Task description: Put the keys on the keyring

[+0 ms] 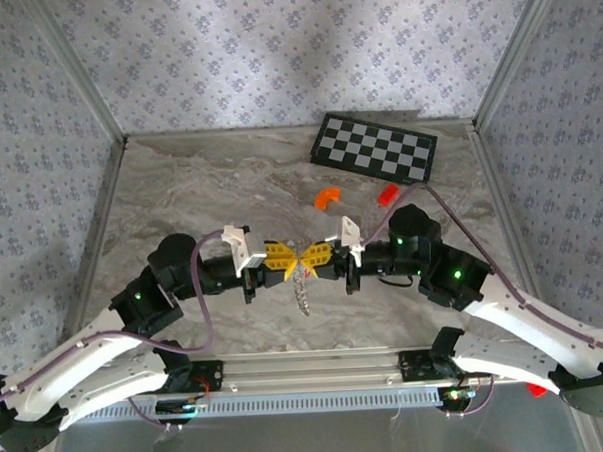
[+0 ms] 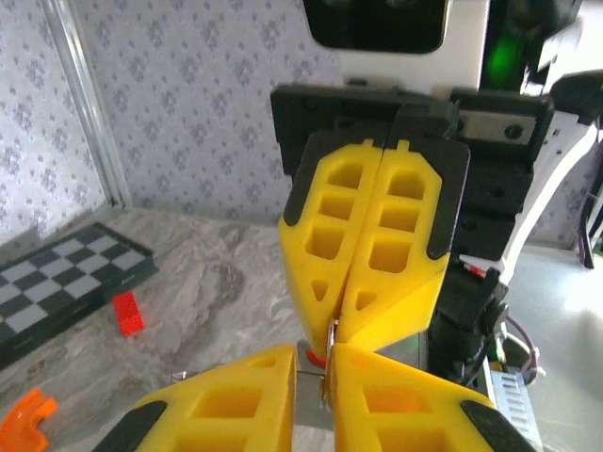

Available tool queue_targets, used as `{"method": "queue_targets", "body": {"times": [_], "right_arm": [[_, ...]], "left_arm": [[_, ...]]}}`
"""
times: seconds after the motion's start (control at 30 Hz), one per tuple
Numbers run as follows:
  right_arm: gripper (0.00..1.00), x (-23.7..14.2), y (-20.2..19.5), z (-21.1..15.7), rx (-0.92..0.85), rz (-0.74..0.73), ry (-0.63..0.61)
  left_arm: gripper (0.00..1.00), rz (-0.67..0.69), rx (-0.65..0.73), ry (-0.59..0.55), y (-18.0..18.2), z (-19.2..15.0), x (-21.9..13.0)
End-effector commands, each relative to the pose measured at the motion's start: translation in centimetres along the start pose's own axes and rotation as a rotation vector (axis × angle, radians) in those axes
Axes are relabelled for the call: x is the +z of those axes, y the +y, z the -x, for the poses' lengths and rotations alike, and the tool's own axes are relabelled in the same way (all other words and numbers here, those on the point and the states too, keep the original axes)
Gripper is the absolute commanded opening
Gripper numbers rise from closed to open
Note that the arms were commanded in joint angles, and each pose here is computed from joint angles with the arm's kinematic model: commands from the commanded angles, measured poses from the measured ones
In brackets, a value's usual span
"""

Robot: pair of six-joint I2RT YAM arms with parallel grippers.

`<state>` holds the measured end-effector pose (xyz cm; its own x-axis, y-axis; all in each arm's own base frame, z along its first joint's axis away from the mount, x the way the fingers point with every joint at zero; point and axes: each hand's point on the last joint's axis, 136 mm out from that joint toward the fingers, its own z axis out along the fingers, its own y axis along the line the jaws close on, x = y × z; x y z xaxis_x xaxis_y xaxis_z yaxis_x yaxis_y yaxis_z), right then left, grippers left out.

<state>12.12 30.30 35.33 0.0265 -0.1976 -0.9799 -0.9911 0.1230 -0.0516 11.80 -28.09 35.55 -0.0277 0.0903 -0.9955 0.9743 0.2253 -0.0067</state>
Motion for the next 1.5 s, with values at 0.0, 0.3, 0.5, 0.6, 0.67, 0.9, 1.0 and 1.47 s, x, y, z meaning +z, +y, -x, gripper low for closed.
{"method": "queue_targets", "body": {"times": [0.0,0.3,0.5,0.6,0.67,0.9,1.0,1.47], "right_arm": [[0.0,-0.6,0.1,-2.0,-0.066,0.013,0.17],[0.0,-0.8,-0.1,-1.4,-0.113,0.012,0.261],[0.0,-0.2,0.1,-2.1,-0.129,0.021,0.323],[0.0,0.2,0.1,-2.3,-0.135,0.023,0.335],[0.0,0.3,0.0,-2.2,-0.139,0.021,0.336],[0.0,0.2,-0.9,-2.4,-0.152,-0.034,0.353],[0.0,0.1,-1.1,-2.5,-0.158,-0.05,0.357],[0.0,0.2,-1.0,-1.3,-0.168,-0.049,0.294]], "left_arm": [[0.19,0.016,0.015,0.138,0.1,-1.6,-0.7],[0.22,0.015,0.05,0.187,0.3,-1.3,-0.7],[0.22,0.004,0.035,0.213,0.5,-1.8,0.2],[0.22,-0.001,0.028,0.184,0.4,-1.5,0.3],[0.22,0.0,0.023,0.175,0.4,-1.4,0.4],[0.26,0.026,0.0,0.182,0.6,-1.6,-0.1],[0.26,0.036,-0.006,0.187,0.7,-1.7,-0.3],[0.27,0.045,-0.036,0.205,1.5,-2.9,1.3]]}}
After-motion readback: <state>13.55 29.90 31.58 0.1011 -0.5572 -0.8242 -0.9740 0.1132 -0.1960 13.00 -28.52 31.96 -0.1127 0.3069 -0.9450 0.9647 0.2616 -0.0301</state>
